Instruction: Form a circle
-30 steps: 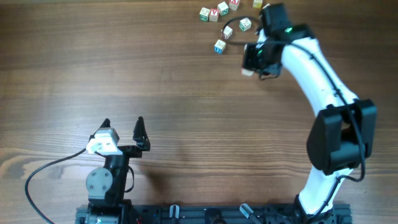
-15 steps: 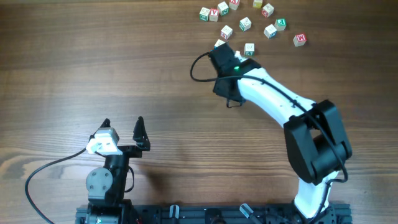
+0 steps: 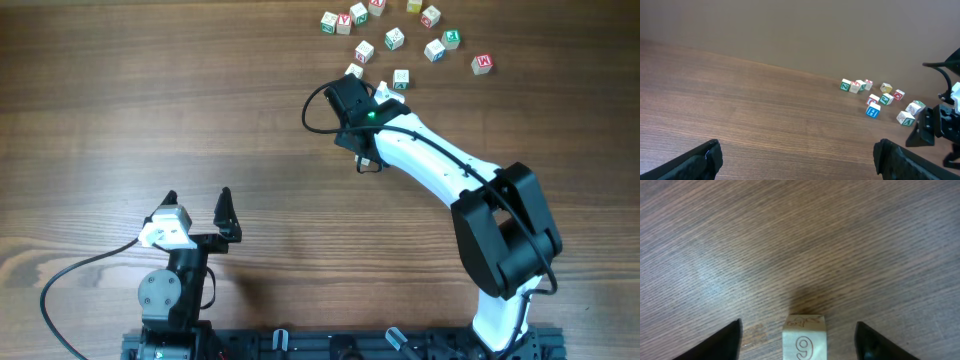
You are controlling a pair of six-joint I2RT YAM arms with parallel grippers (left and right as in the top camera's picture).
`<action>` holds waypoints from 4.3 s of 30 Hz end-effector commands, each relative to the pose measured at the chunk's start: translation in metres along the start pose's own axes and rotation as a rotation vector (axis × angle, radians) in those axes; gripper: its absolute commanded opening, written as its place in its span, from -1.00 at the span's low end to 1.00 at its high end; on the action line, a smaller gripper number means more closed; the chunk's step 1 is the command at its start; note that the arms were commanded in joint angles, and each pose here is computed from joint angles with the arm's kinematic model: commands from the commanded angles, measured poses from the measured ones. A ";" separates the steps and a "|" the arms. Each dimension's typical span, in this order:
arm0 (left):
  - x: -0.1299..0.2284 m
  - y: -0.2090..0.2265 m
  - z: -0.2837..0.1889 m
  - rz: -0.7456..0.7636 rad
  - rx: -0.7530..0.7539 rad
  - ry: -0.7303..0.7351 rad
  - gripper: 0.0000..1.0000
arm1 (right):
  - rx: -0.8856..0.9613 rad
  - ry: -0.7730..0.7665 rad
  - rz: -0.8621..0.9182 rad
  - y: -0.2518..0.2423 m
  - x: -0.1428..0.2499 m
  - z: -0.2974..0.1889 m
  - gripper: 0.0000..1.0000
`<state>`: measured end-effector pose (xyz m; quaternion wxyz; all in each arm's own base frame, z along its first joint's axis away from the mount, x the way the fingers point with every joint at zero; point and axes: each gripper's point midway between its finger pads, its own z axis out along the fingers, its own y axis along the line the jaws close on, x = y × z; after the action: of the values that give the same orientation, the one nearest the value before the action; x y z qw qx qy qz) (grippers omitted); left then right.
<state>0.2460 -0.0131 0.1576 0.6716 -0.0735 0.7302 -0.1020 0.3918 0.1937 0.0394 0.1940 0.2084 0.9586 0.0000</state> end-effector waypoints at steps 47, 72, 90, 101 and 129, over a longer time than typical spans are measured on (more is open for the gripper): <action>0.001 -0.002 0.000 0.020 0.013 0.000 1.00 | -0.395 -0.200 0.157 0.103 -0.192 0.107 0.64; 0.001 -0.002 0.000 0.020 0.013 0.001 1.00 | -0.268 -0.256 -0.109 0.084 -0.198 0.081 -0.38; 0.001 -0.002 0.000 0.020 0.013 0.001 1.00 | 0.052 0.096 -0.370 -0.046 -0.121 -0.101 -0.46; 0.001 -0.002 0.000 0.020 0.013 0.001 1.00 | 0.023 0.276 -0.302 -0.054 -0.053 -0.019 -0.47; 0.011 -0.051 0.015 -0.451 0.192 0.301 1.00 | -0.517 0.119 -0.875 0.043 -0.056 0.007 -0.45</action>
<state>0.2483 -0.0467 0.1228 0.5468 -0.1535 0.7802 -0.2623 0.4653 0.1940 0.0604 0.1718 -0.2353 0.9487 0.1226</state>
